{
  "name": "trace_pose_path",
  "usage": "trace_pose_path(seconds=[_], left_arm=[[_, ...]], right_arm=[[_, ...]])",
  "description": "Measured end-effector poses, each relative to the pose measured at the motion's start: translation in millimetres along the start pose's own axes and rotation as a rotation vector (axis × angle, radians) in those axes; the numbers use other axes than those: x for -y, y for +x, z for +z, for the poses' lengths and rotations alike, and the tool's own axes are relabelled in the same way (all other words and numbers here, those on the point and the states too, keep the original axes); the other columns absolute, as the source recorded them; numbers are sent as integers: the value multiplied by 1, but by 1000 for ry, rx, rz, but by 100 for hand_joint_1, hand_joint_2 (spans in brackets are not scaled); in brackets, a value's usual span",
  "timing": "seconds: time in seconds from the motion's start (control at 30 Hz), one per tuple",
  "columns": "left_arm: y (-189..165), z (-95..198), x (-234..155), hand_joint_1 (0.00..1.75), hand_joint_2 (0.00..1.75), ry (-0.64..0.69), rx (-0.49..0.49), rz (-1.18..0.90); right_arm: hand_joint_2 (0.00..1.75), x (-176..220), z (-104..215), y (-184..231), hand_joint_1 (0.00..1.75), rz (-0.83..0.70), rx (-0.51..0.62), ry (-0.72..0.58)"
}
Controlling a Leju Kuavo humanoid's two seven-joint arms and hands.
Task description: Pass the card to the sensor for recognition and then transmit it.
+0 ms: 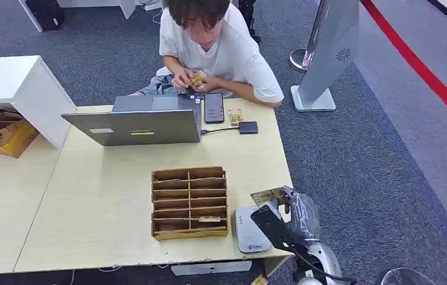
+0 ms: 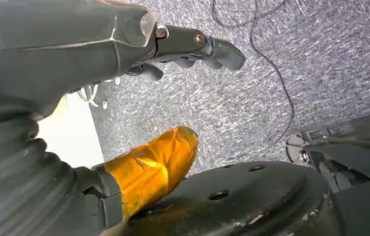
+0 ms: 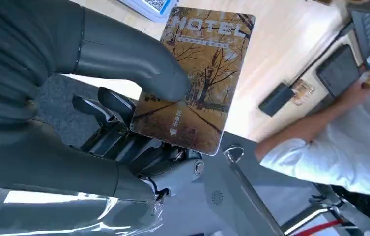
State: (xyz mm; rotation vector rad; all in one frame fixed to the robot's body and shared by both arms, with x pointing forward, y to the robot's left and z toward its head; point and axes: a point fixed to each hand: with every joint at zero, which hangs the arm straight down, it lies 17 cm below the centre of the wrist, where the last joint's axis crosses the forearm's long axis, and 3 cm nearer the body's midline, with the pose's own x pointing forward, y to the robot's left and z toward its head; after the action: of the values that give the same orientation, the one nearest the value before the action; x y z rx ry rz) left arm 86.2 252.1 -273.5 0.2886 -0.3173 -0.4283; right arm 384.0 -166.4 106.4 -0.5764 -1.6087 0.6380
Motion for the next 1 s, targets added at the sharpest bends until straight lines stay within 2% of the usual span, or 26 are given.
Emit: trace_pose_path(seconds=[0.7, 1.0], left_arm=[[3, 1, 3, 0, 175, -5, 11, 4], [-3, 2, 10, 0, 175, -52, -37, -10]], right_arm=[[175, 76, 7, 100, 175, -17, 331, -246], [175, 84, 2, 154, 175, -17, 486, -265]])
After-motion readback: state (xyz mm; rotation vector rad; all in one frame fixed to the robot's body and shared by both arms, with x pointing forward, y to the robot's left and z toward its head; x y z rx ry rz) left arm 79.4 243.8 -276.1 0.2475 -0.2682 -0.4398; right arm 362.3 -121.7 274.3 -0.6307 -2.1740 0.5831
